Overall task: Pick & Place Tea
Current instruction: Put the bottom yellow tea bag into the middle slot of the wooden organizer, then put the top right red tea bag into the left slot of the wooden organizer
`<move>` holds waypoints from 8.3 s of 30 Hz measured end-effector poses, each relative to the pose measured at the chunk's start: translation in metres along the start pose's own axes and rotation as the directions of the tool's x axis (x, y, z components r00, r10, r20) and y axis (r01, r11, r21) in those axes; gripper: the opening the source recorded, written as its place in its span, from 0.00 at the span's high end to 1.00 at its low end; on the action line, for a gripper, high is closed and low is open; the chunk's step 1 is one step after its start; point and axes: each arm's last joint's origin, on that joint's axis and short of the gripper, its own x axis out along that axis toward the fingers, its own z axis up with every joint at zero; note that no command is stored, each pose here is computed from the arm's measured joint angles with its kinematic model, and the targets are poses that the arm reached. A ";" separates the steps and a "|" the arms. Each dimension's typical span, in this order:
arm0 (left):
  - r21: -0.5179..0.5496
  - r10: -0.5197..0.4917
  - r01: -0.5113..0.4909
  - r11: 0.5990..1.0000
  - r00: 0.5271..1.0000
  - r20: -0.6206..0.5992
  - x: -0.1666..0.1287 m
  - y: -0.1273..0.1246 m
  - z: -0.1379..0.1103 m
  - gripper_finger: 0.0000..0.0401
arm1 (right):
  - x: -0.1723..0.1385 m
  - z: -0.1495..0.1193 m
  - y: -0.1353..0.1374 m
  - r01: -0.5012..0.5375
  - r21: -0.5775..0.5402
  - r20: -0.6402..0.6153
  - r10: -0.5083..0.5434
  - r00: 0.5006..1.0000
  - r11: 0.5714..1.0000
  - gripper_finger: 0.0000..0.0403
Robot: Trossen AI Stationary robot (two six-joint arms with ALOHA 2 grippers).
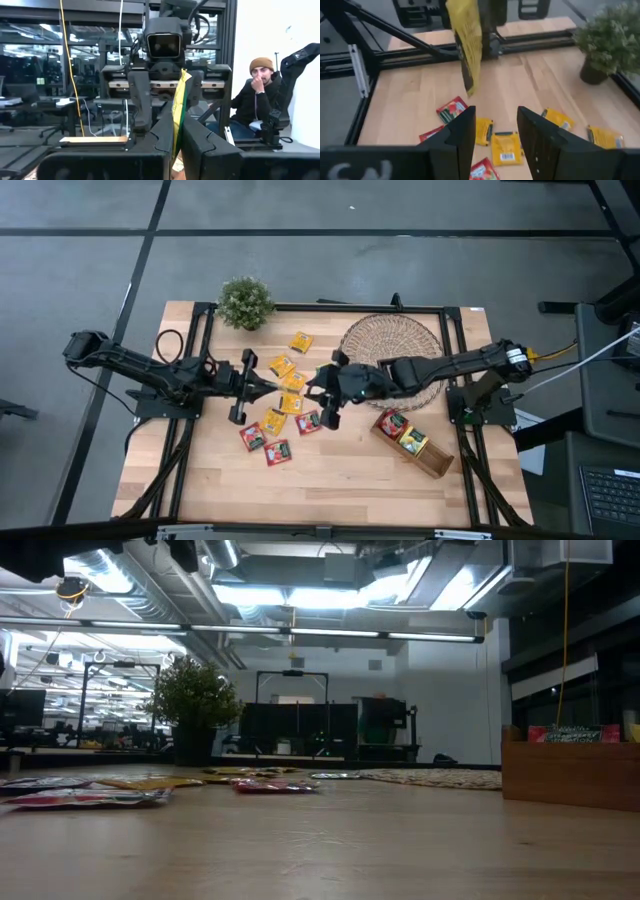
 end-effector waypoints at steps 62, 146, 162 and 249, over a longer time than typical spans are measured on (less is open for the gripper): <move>-0.009 -0.002 0.003 1.000 0.994 0.108 -0.004 0.001 0.014 0.97 | 0.014 0.006 -0.012 -0.136 0.056 0.294 0.113 0.949 0.989 0.81; -0.180 -0.129 0.091 0.979 0.969 -0.211 -0.005 -0.003 -0.017 0.65 | -0.130 -0.216 0.004 0.464 0.465 -0.839 0.209 0.502 0.754 0.99; -0.155 -0.053 0.021 0.988 0.977 -0.207 -0.005 -0.001 -0.017 0.65 | -0.127 -0.219 0.001 0.472 0.448 -0.817 0.133 0.561 0.759 0.95; 0.102 0.243 -0.240 0.965 0.680 -0.691 0.018 0.013 -0.049 0.65 | -0.001 -0.106 -0.034 -0.103 0.123 0.235 0.072 0.969 0.987 0.49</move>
